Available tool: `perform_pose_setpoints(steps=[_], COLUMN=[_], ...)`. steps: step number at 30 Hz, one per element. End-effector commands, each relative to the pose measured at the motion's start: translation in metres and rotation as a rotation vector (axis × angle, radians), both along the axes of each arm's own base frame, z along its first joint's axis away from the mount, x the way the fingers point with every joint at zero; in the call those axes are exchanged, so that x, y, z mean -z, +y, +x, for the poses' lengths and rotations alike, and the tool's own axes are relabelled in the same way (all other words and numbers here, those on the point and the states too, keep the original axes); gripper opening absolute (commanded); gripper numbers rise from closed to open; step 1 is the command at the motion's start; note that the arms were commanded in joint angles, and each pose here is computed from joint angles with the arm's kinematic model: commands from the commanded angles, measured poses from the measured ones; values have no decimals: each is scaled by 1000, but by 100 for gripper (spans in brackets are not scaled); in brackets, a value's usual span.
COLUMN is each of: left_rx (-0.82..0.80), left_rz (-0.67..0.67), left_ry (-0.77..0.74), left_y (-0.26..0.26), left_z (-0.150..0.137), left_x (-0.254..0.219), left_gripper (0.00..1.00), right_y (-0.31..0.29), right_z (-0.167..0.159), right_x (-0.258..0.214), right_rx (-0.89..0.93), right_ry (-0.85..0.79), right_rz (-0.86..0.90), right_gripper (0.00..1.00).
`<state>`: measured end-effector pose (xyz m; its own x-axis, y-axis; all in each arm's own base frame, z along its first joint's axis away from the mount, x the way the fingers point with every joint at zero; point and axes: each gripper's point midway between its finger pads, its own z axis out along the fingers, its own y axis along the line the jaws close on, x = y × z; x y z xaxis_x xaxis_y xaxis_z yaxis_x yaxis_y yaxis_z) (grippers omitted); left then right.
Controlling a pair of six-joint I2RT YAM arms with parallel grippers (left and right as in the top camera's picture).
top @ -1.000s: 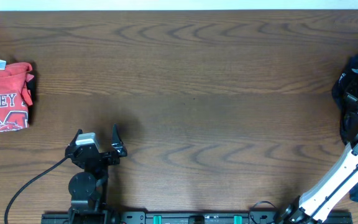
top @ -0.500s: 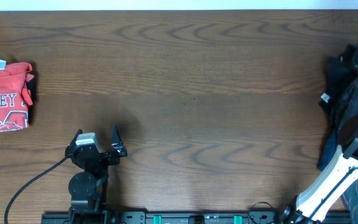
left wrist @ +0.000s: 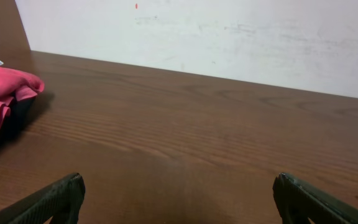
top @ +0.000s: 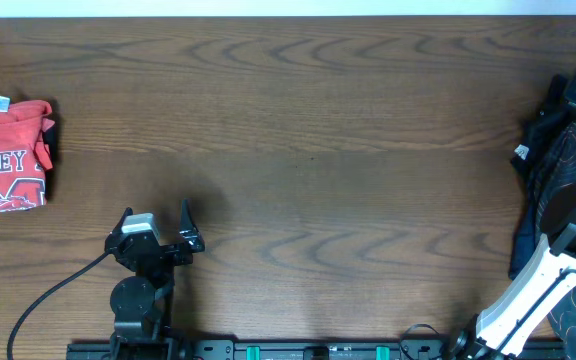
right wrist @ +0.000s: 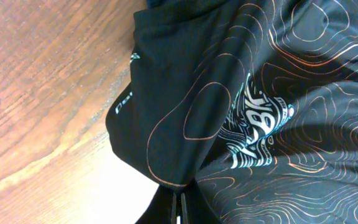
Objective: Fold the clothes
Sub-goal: 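Grasp the black jersey with the right gripper and lift it, then drag the black jersey leftward and drop it mid-table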
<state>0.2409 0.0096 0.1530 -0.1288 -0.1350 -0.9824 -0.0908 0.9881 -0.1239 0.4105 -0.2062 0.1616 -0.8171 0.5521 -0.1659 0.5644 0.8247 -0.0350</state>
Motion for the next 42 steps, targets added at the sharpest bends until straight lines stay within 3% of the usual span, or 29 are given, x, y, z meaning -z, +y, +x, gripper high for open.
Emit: perform_pose_setpoints(steps=[1,9,25,32,42], left_rx=[-1,-1,-1,-1,-1], left_rz=[1,1,1,1,1], left_ry=[37,37,37,37,37], left_y=[0,0,0,0,0], left_z=[0,0,0,0,0], left_x=[16,16,16,16,16], left_gripper=[98,98,98,98,98], right_y=[5,6,18,77,222], right_z=[6,8,-22,-4,20], right_x=[-12,-50,-157,-170,-167], right_rx=[-2,5,40,-149,-519], right_ry=[-34,-122,-371,-448,-444], right_rz=[-17,-66,-173,-66,-47], right_gripper=[1,1,1,1,1])
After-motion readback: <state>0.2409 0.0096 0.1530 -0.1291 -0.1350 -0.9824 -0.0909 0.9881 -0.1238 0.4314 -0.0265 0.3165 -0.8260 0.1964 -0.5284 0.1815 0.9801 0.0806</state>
